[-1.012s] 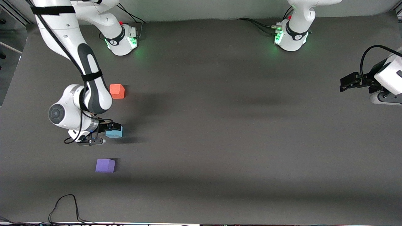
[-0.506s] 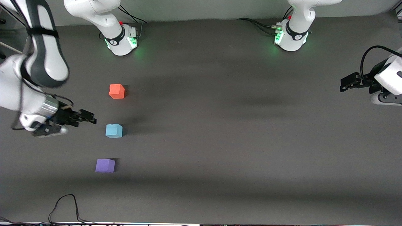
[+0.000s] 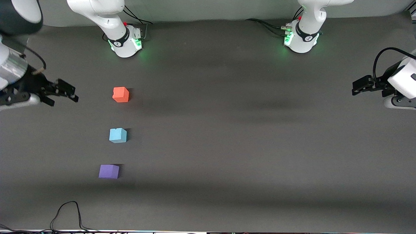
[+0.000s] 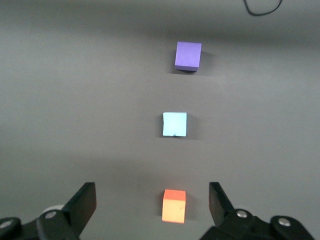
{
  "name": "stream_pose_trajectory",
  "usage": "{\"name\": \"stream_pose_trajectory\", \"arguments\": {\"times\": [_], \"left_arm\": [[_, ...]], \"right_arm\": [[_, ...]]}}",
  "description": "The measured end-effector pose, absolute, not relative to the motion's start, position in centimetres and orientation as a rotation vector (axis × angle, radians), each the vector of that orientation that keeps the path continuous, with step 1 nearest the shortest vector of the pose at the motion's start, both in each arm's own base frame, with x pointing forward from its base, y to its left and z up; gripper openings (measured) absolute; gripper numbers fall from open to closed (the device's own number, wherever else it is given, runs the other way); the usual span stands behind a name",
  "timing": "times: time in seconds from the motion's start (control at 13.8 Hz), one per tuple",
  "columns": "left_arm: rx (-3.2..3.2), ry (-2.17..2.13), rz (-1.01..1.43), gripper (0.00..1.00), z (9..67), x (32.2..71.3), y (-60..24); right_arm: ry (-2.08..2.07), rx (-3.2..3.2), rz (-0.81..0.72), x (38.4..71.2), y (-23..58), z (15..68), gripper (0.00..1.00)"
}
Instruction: Place blue block between orange and purple blocks
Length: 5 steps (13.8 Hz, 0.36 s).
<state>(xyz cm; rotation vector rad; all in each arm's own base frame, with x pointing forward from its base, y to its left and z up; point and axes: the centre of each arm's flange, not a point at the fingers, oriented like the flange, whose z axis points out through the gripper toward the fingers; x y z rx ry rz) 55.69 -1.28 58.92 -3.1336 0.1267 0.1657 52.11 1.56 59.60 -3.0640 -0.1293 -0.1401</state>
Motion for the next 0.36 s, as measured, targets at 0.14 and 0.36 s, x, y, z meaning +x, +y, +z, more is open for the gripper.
{"name": "stream_pose_trajectory", "arguments": {"times": [0.14, 0.36], "left_arm": [[-3.134, 0.127, 0.166, 1.0, 58.92, 55.69, -1.28], [-3.134, 0.127, 0.166, 1.0, 58.91, 55.69, -1.28]], "right_arm": [[-0.147, -3.103, -0.147, 50.97, 1.59, 61.17, 1.0], [-0.145, -3.113, -0.135, 51.11, 1.32, 60.89, 1.0]]}}
